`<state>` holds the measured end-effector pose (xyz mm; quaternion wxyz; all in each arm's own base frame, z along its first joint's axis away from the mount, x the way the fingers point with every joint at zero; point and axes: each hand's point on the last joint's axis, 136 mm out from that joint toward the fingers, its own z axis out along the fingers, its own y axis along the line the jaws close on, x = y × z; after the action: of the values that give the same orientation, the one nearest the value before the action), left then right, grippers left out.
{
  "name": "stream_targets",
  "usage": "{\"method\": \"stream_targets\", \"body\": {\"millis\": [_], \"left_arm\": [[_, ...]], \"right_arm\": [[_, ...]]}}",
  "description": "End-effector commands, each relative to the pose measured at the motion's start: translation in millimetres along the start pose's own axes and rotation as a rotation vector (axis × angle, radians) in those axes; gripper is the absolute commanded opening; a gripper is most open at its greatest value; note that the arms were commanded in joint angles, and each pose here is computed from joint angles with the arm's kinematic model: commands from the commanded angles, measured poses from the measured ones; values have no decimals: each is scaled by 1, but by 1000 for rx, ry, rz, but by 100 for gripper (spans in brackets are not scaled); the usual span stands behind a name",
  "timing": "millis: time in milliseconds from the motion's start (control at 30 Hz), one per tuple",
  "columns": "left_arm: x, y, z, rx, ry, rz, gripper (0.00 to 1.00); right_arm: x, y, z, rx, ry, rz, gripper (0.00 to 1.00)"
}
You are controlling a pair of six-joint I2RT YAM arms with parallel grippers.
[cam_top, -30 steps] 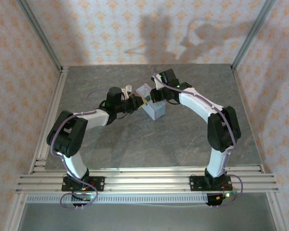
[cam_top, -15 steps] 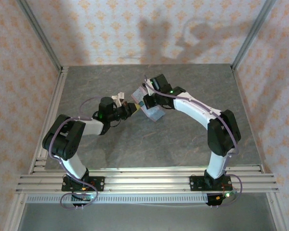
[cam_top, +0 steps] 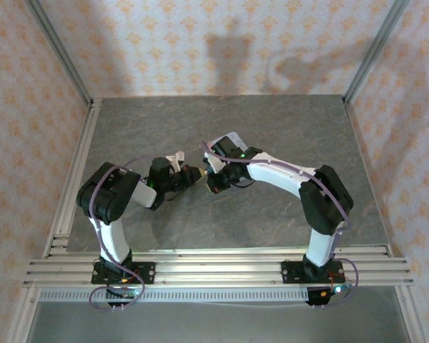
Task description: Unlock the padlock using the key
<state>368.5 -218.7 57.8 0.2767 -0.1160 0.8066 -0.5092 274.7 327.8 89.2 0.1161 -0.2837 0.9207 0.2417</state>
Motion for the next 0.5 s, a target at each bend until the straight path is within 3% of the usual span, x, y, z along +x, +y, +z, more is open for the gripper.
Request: {"method": "stream_targets", "body": {"millis": [0, 233, 467], "left_arm": [[-8, -14, 6, 62, -33, 93, 0], [-6, 2, 17, 42, -30, 90, 0], [-6, -1, 22, 54, -18, 103, 0]], "right_arm": [[-13, 5, -27, 25, -83, 8, 1], [-46, -23, -87, 251, -266, 124, 9], [-56, -56, -92, 375, -351, 299, 30]]}}
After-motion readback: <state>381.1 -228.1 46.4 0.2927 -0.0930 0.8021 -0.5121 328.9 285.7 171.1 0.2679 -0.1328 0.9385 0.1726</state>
